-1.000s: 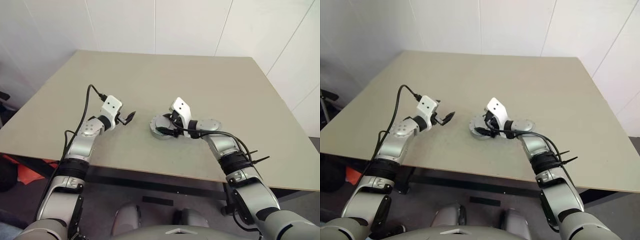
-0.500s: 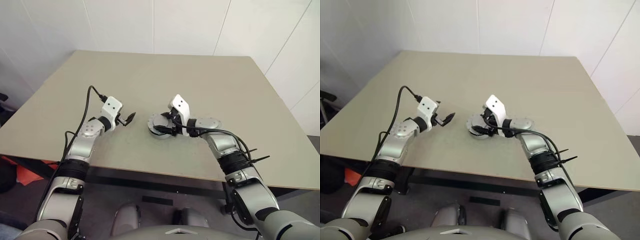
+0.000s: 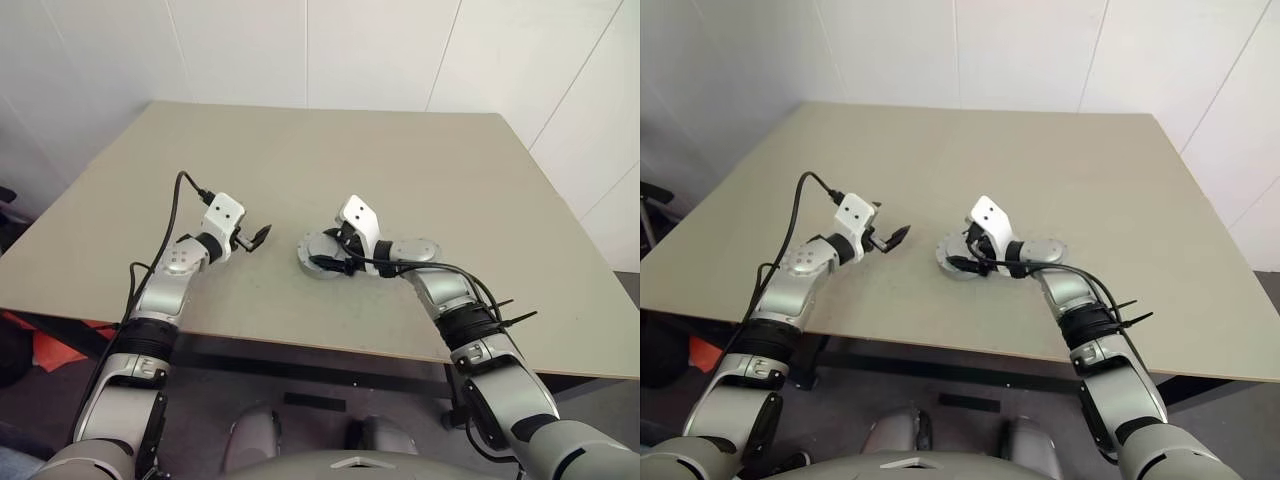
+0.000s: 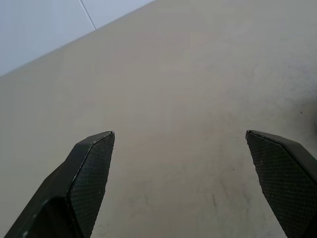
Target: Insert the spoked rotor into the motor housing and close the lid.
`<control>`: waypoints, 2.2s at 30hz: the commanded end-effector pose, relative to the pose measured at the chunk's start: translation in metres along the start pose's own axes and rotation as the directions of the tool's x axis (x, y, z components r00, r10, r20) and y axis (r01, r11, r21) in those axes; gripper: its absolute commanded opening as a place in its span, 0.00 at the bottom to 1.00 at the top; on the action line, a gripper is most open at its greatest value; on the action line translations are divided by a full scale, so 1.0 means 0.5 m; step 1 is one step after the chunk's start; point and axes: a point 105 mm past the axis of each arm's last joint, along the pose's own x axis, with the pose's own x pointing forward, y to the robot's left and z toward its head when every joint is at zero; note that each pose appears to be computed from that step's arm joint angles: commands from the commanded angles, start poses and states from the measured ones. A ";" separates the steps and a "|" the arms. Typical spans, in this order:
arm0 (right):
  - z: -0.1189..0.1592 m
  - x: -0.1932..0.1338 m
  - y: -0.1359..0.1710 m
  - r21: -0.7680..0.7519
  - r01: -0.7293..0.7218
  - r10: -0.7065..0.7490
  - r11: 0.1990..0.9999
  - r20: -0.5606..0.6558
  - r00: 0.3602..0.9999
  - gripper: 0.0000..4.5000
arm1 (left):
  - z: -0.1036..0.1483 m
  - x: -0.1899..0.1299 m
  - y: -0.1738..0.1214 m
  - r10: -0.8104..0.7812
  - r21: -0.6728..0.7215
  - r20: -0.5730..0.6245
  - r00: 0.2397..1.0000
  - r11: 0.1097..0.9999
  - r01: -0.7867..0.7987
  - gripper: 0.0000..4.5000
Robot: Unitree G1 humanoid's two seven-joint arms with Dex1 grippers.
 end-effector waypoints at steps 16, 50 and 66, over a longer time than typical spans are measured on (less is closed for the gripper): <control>-0.090 0.001 0.008 0.108 0.010 0.008 0.994 -0.172 0.985 0.69 | 0.059 0.017 -0.015 0.002 -0.107 0.108 0.994 0.994 0.010 1.00; -0.107 0.001 -0.018 0.092 0.092 -0.070 0.991 -0.227 0.971 0.69 | 0.082 0.076 -0.163 -0.326 -0.789 0.116 0.938 0.543 0.286 0.01; -0.077 -0.003 -0.037 0.072 0.131 -0.116 0.989 -0.186 0.976 0.69 | 0.027 0.060 -0.208 -0.490 -0.887 -0.062 0.869 0.426 0.177 0.01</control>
